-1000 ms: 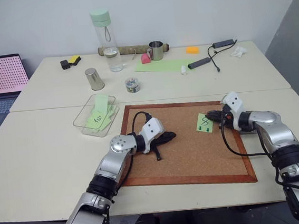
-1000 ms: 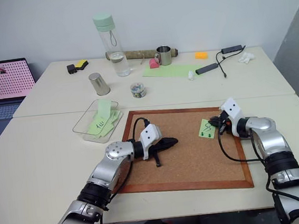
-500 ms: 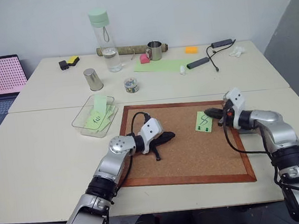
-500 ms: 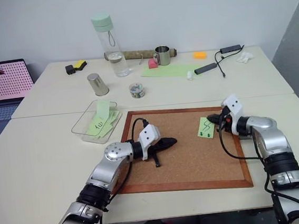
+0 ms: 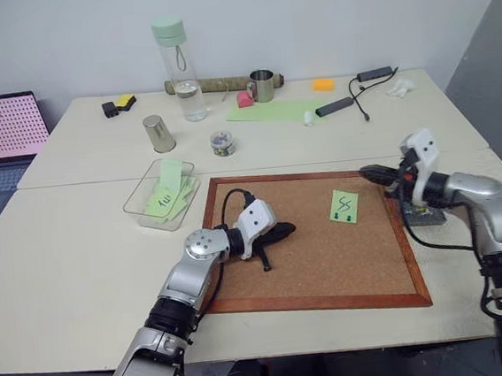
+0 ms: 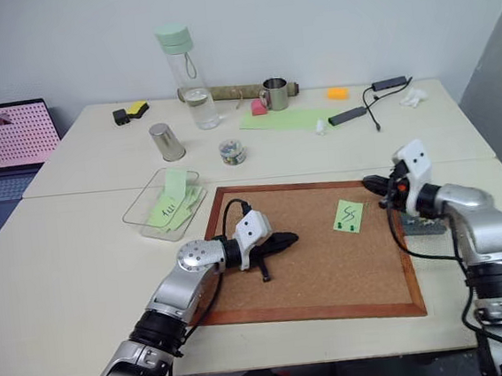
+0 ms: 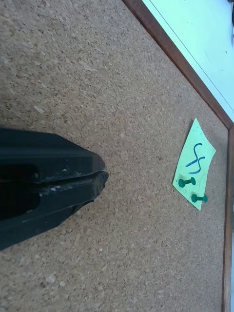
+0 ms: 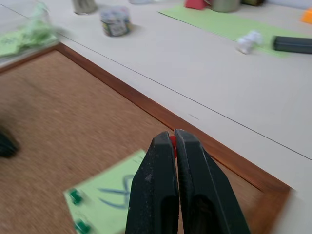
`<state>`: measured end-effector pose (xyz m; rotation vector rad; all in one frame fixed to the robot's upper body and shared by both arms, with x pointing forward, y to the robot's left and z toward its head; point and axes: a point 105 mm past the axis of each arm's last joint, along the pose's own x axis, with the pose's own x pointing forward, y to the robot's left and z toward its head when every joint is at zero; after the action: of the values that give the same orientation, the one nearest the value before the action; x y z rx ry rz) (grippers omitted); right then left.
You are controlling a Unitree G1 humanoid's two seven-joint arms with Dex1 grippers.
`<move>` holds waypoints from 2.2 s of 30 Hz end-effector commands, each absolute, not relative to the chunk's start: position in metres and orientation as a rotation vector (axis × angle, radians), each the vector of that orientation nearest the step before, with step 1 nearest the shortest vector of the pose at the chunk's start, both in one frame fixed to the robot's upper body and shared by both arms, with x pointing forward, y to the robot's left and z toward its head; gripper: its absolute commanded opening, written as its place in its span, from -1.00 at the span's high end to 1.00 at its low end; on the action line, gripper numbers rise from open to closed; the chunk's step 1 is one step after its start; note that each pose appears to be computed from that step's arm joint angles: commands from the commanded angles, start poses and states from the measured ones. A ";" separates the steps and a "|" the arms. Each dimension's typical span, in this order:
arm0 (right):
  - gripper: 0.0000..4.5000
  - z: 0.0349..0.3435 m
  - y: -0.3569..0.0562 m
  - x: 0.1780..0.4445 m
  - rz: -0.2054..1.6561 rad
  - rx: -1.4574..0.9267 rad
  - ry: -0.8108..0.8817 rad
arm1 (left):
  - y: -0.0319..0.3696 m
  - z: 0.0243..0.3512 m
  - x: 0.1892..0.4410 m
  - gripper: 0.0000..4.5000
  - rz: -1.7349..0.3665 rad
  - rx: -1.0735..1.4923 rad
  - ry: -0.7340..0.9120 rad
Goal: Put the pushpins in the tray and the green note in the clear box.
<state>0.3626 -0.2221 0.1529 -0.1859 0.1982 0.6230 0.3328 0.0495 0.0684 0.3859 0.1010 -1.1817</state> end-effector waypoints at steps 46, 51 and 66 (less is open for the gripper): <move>-0.61 0.108 -0.175 0.337 0.830 -0.333 0.260 | 0.057 0.040 0.326 1.00 -1.188 0.425 0.226; -0.22 0.104 -0.175 0.339 0.833 -0.330 0.256 | 0.058 0.040 0.326 1.00 -1.185 0.423 0.226; 1.00 0.106 -0.173 0.333 0.865 -0.299 0.226 | 0.058 0.038 0.325 1.00 -1.185 0.421 0.232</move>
<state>0.3313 -0.1720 0.0869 -0.2948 0.3044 0.8726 0.3336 0.0495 0.0676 0.4030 0.1040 -1.1773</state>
